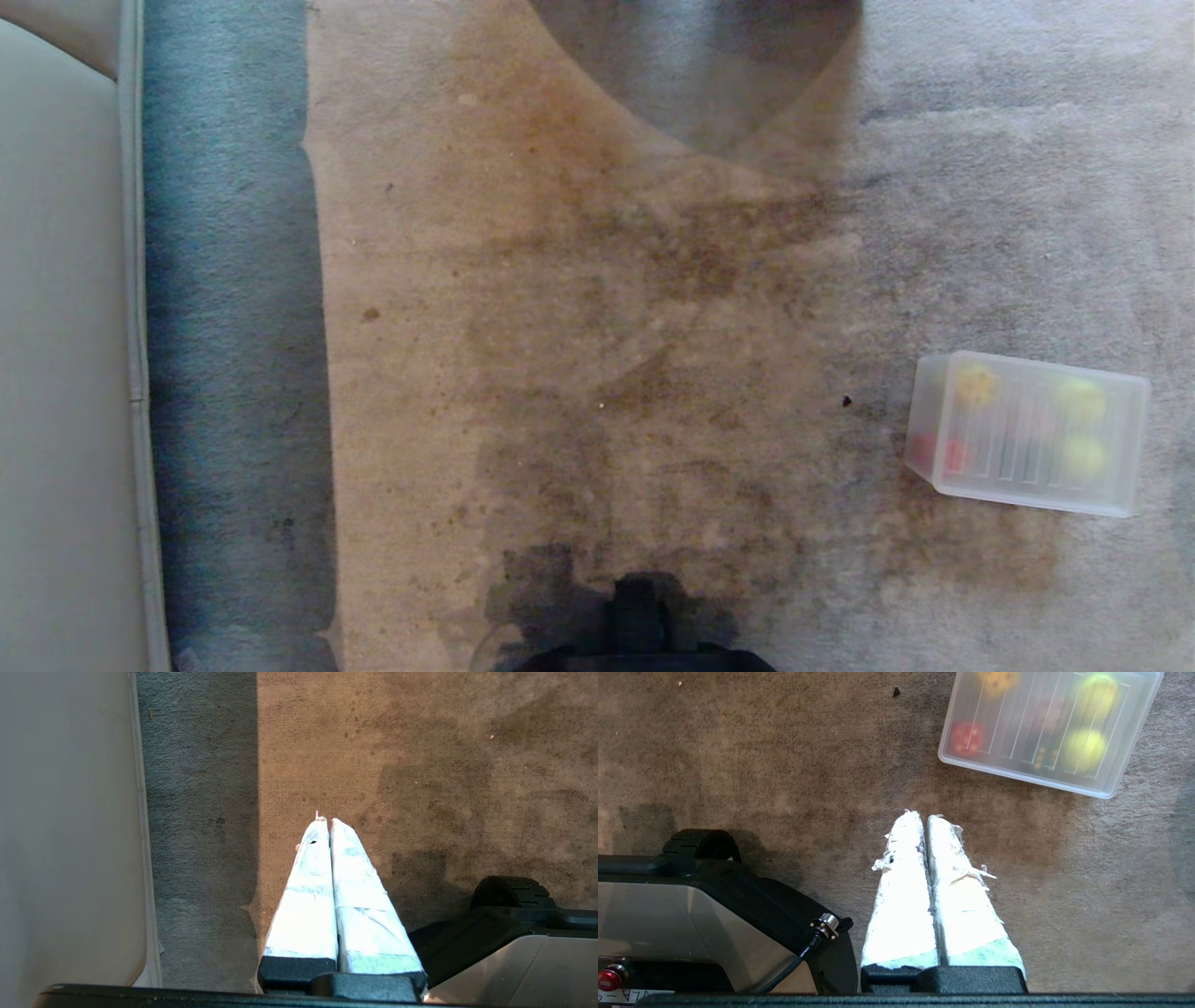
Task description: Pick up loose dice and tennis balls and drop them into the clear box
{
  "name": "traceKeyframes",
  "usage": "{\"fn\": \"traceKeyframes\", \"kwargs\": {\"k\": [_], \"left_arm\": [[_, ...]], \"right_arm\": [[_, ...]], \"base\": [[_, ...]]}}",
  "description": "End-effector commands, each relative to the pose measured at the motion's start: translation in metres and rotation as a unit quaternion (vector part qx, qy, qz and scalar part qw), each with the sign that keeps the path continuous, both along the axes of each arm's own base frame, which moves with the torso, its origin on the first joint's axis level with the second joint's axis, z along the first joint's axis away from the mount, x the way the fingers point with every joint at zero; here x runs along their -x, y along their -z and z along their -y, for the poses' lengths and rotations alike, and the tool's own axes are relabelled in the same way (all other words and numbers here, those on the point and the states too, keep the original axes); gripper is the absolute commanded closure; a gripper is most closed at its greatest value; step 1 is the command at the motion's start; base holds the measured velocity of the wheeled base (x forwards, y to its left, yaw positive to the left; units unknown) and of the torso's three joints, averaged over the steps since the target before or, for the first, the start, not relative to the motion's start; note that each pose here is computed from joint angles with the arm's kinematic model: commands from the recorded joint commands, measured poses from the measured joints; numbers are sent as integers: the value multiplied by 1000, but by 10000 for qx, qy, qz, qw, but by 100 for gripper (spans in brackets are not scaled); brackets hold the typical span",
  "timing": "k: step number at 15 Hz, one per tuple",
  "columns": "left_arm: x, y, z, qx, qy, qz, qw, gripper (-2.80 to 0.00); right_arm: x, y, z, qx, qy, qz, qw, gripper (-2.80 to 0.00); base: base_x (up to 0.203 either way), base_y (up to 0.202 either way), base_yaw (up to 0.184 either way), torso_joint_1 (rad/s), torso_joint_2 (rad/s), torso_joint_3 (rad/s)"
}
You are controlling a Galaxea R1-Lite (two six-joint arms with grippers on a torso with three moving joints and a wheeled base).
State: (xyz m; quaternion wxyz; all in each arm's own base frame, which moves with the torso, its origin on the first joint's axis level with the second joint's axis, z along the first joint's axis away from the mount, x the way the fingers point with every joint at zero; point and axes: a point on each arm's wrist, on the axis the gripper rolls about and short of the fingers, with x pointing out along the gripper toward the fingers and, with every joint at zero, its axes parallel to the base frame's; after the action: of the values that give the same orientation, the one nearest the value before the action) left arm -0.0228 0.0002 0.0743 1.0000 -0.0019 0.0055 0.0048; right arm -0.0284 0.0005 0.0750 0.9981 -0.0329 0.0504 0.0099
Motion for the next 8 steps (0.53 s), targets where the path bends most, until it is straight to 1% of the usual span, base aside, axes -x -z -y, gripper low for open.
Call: {"fn": "traceKeyframes", "kwargs": {"k": [1, 5, 8], "left_arm": [[0, 0, 0, -4, 2, 2, 10000, 0], [0, 0, 0, 34, -6, 2, 10000, 0], [0, 0, 0, 42, -6, 10, 10000, 0]], "right_arm": [[0, 0, 0, 3, -3, -29, 10000, 0], [0, 0, 0, 3, -3, -23, 10000, 0], [0, 0, 0, 3, -3, -22, 10000, 0]], "base": [[0, 0, 0, 0, 0, 0], [0, 0, 0, 0, 0, 0], [0, 0, 0, 1, 1, 107]]}}
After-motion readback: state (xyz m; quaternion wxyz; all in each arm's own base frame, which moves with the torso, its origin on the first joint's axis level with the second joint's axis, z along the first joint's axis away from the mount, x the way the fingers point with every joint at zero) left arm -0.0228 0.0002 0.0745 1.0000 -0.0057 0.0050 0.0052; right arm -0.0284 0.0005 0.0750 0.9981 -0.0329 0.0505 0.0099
